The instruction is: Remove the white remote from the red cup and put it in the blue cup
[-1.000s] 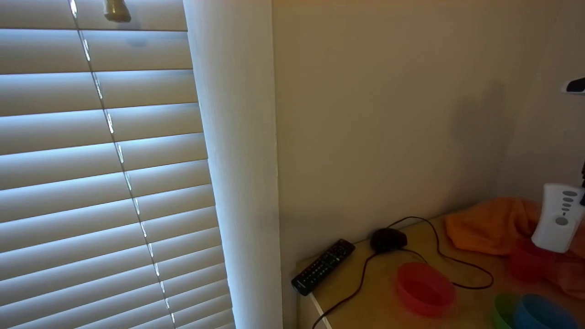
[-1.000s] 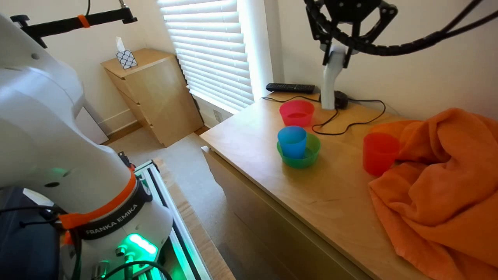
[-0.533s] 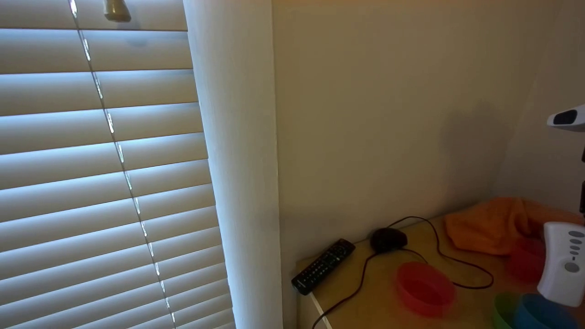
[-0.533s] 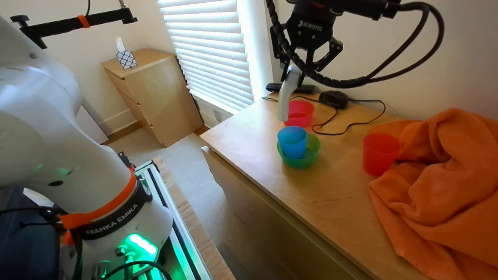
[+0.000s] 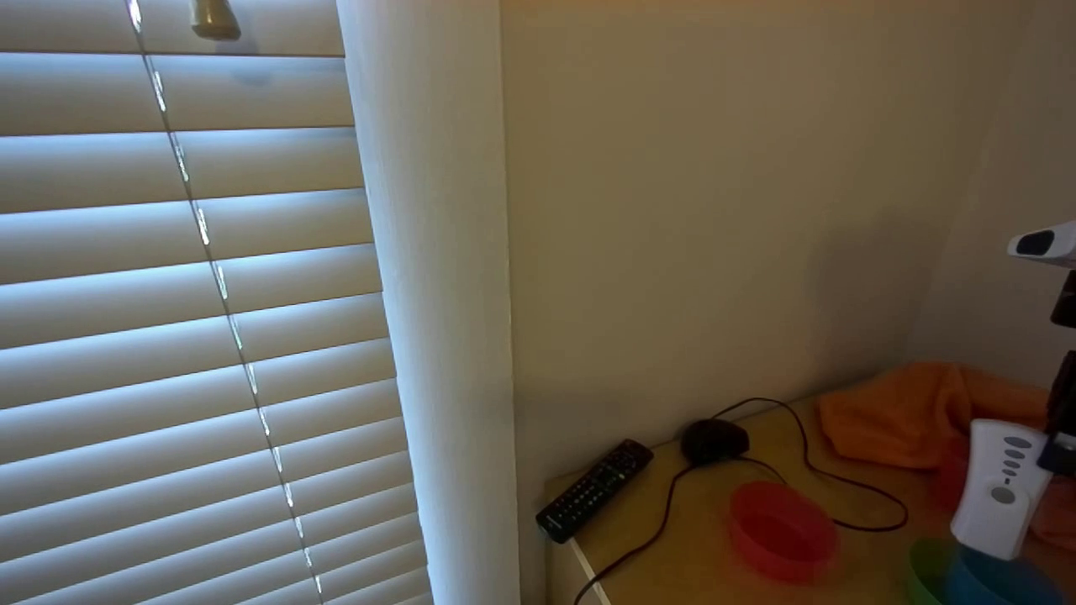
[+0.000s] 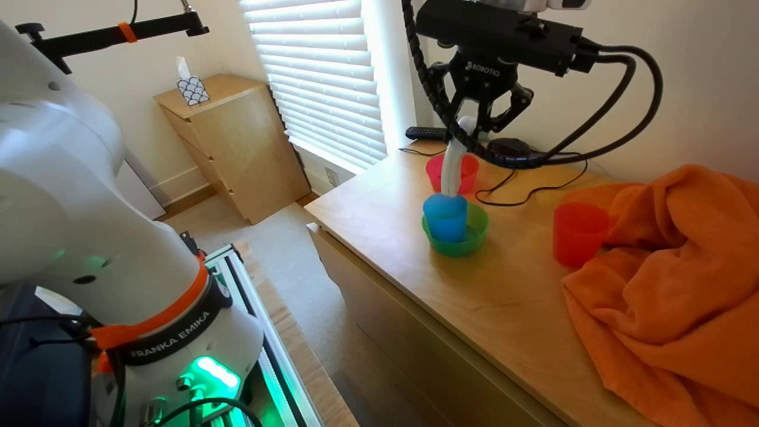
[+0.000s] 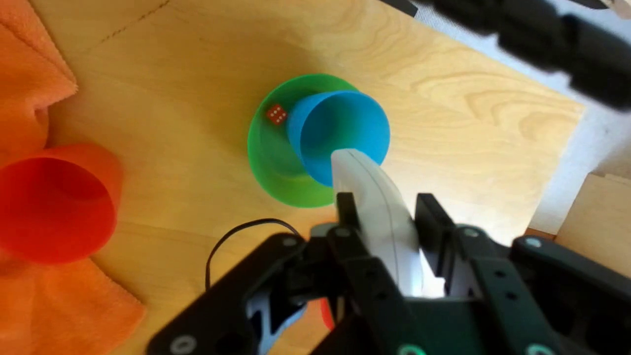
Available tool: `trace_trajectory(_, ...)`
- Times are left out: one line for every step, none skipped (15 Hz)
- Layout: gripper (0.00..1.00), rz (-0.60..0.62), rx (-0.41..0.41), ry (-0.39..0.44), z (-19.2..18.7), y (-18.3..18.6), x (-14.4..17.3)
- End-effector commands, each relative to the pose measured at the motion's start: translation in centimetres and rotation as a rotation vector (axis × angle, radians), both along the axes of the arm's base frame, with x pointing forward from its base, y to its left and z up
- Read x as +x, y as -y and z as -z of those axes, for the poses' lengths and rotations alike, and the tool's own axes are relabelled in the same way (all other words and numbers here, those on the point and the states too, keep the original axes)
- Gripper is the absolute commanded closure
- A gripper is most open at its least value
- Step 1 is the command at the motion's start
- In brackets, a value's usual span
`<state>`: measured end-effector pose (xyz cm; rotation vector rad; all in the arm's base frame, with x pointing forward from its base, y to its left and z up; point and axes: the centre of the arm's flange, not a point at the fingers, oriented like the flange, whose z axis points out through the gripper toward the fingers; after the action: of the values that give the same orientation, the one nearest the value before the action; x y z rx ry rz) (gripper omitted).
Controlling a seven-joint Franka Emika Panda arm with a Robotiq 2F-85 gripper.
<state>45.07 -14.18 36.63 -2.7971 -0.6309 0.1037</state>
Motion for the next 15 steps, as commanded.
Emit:
trace_trajectory(0.91,0.057,-0.009,-0.047,1.7,-0.1,0.2)
trace_trajectory(0.91,0.063,-0.009,-0.057,2.1,-0.2,0.2)
trace_trajectory(0.91,0.067,-0.006,-0.070,2.4,-0.3,0.3)
trace_trajectory(0.91,0.072,-0.009,-0.083,2.8,-0.2,0.3)
trace_trajectory(0.91,0.075,-0.009,-0.089,3.0,-0.2,0.3)
trace_trajectory(0.91,0.080,-0.017,-0.101,3.3,-0.2,0.4)
trace_trajectory(0.91,0.075,-0.036,-0.120,3.8,-0.2,0.4)
trace_trajectory(0.91,0.066,-0.056,-0.137,4.2,-0.2,0.4)
trace_trajectory(0.91,0.057,-0.066,-0.138,4.8,-0.3,0.5)
trace_trajectory(0.91,0.042,-0.064,-0.132,5.3,-0.4,0.7)
trace_trajectory(0.91,0.039,-0.069,-0.130,5.8,-0.5,0.9)
trace_trajectory(0.91,0.032,-0.074,-0.138,6.3,-0.6,1.2)
trace_trajectory(0.91,0.025,-0.078,-0.143,6.7,-0.7,1.3)
trace_trajectory(0.91,0.016,-0.082,-0.146,7.2,-0.8,1.6)
trace_trajectory(0.91,0.012,-0.086,-0.148,7.6,-0.9,1.8)
